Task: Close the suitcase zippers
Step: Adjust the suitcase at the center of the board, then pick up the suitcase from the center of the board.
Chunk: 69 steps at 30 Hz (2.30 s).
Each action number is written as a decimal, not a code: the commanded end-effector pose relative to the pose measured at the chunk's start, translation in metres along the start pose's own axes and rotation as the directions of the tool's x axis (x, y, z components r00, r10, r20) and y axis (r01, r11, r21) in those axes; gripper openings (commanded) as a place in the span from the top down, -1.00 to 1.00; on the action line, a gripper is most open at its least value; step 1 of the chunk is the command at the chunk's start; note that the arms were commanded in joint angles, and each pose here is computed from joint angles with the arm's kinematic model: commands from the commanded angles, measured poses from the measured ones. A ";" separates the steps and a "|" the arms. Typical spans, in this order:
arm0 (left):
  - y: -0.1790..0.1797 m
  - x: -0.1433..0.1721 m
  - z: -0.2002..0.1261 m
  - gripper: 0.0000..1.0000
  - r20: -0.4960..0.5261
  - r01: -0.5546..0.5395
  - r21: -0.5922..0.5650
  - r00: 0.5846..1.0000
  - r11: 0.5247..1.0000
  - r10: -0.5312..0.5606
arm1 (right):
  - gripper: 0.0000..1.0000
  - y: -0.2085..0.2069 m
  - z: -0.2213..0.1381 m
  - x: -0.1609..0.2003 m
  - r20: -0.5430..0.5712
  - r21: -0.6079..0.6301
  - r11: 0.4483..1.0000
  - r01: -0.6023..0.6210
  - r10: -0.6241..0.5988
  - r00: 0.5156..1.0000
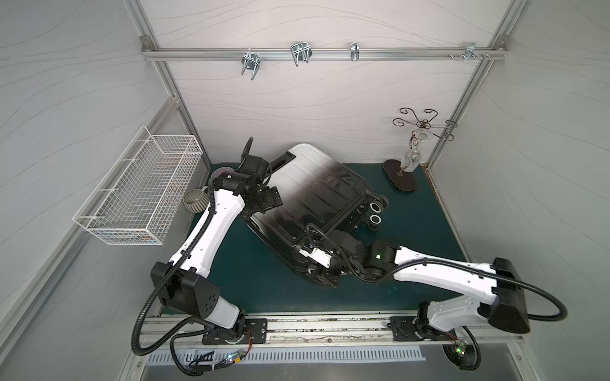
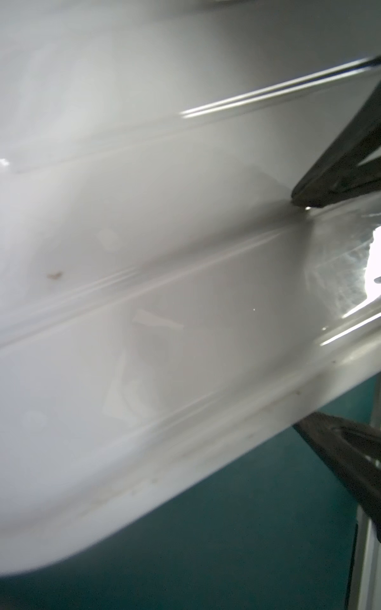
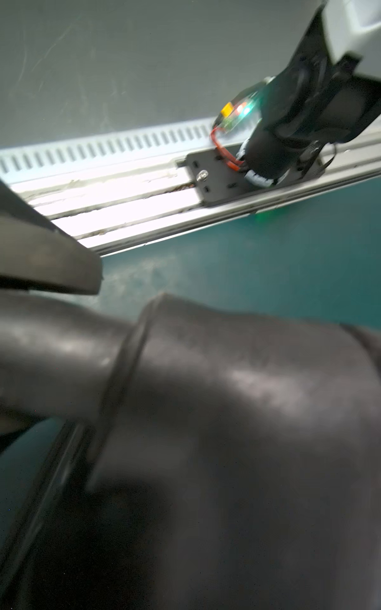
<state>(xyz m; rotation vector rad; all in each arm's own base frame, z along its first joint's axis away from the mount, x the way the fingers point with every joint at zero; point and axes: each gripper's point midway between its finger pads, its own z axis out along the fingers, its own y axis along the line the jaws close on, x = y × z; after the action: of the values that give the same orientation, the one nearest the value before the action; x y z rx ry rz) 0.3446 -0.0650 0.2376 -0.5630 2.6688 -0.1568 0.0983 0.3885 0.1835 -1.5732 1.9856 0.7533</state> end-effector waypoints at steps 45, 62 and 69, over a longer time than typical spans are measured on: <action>-0.102 0.119 -0.119 -0.98 0.193 -0.600 -0.068 0.776 0.797 0.601 | -0.79 -0.159 -0.145 0.051 0.333 0.038 0.794 -0.607 0.563 0.756; -0.184 0.213 -0.031 -0.99 0.105 -0.423 -0.043 0.899 0.905 0.425 | -0.86 -0.197 -0.152 0.140 0.449 0.182 0.558 -0.810 0.685 0.573; -0.165 0.218 0.008 -0.86 0.055 -0.380 -0.079 0.921 0.921 0.385 | -0.86 -0.192 -0.146 0.137 0.458 0.132 0.583 -0.802 0.681 0.571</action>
<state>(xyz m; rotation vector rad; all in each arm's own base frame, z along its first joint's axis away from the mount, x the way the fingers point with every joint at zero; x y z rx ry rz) 0.2139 -0.3025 0.1820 0.0674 2.6764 0.1524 0.2507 0.1523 0.1675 -0.2552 2.3540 0.8193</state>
